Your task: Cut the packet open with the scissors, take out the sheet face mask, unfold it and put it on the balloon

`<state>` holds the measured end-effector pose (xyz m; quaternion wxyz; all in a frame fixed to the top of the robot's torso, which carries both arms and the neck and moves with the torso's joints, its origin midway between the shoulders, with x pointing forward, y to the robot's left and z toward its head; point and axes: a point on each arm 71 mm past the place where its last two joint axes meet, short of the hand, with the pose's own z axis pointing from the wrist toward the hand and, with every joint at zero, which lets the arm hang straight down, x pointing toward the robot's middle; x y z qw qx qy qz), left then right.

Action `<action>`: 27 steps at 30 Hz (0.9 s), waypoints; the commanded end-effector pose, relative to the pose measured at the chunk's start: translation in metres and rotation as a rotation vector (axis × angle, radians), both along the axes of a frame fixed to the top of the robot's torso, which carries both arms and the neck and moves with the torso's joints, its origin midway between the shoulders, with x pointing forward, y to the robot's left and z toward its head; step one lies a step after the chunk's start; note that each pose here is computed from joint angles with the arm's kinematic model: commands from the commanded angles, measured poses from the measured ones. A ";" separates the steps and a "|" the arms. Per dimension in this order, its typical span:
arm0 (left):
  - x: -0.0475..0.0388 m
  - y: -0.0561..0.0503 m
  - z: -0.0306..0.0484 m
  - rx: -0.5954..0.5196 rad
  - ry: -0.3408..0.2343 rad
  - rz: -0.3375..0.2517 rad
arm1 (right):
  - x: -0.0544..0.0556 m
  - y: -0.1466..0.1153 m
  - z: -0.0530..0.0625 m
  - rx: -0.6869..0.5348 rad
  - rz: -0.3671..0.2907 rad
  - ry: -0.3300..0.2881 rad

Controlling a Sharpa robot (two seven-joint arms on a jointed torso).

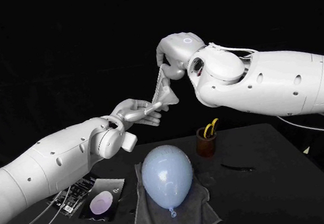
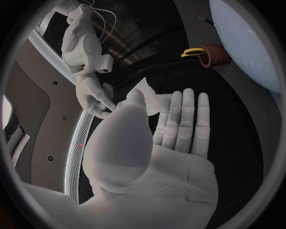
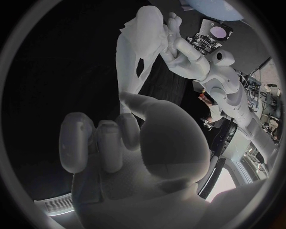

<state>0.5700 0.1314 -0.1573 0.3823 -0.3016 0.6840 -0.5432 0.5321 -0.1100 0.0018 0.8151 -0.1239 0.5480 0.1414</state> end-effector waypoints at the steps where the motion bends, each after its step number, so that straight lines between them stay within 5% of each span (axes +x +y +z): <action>1: -0.0021 -0.007 0.0012 -0.080 0.037 -0.023 | -0.001 0.000 0.001 0.010 -0.003 -0.012; 13: -0.0058 -0.018 -0.0021 -0.184 0.126 -0.031 | -0.003 0.004 0.000 0.018 0.007 -0.012; 27: -0.0058 -0.020 -0.0022 -0.228 0.129 0.014 | -0.004 0.006 -0.003 0.020 0.012 0.000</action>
